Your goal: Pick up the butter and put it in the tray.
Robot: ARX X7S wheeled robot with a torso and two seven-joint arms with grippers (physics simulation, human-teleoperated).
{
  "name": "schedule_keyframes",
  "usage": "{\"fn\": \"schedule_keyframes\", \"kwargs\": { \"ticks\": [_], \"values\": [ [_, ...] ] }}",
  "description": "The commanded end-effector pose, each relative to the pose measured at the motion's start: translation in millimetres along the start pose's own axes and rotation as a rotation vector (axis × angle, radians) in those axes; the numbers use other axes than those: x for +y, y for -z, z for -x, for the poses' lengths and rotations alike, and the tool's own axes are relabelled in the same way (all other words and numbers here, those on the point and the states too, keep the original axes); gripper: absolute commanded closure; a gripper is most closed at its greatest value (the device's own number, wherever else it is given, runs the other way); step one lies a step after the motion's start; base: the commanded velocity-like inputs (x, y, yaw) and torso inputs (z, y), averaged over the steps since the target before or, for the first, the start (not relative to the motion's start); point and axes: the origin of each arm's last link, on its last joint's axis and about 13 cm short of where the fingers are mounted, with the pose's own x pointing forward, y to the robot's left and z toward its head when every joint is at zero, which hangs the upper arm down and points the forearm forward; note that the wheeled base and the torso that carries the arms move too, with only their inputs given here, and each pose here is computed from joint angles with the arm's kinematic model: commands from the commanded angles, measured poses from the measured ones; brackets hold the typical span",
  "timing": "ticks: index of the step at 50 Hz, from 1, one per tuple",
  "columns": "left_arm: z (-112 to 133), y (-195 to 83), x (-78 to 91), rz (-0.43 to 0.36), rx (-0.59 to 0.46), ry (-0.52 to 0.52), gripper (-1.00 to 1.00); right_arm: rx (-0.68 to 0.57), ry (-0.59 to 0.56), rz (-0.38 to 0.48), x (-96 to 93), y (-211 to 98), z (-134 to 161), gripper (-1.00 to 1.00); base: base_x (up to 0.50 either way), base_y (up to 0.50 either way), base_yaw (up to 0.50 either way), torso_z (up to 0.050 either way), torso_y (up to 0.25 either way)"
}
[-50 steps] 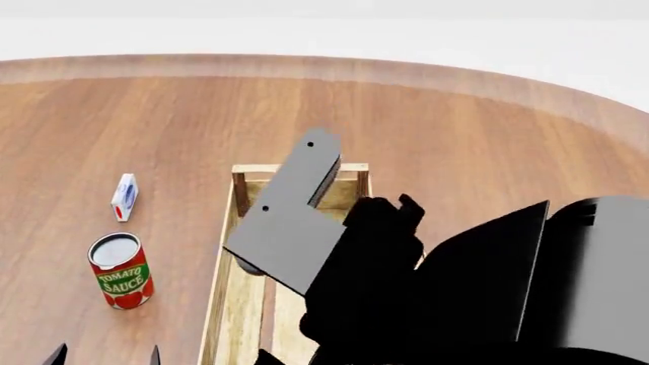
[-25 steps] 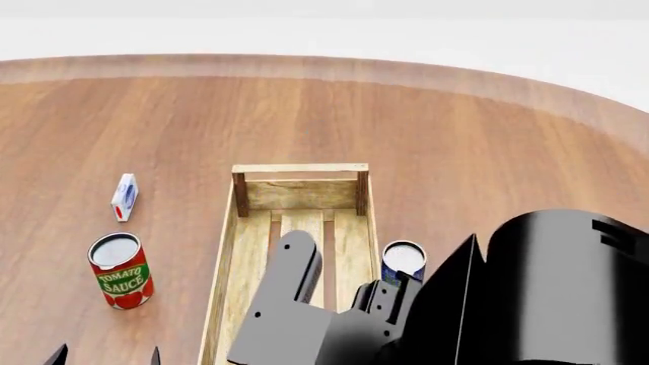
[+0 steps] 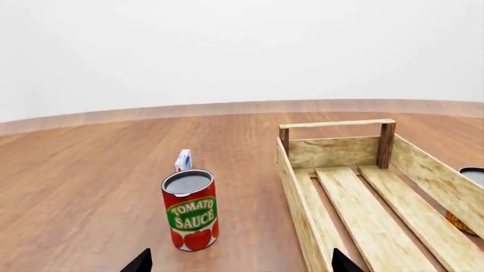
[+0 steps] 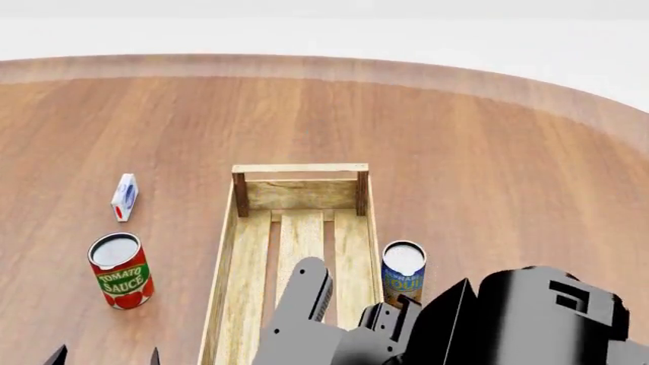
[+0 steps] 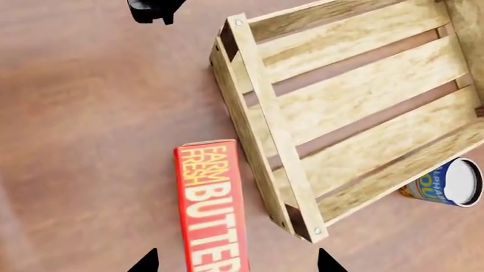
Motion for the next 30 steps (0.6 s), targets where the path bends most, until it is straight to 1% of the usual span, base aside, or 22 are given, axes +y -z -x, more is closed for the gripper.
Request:
{"fn": "schedule_keyframes", "kwargs": {
  "ticks": [1,22,30],
  "values": [
    [1,0,0.5,-0.001,0.000,0.001,-1.00,0.007,-0.028,-0.016,-3.4,13,-26,-1.00,0.00,0.00,0.00,0.000,0.000],
    [2,-2,2.7,0.000,0.000,-0.001,-1.00,0.007,-0.083,-0.051,-0.6,28,-51,-1.00,0.00,0.00,0.00,0.000,0.000],
    [3,-2,3.6,0.001,0.000,-0.002,-1.00,0.018,-0.098,-0.083,-2.7,37,-64,-1.00,0.00,0.00,0.00,0.000,0.000]
  ]
}}
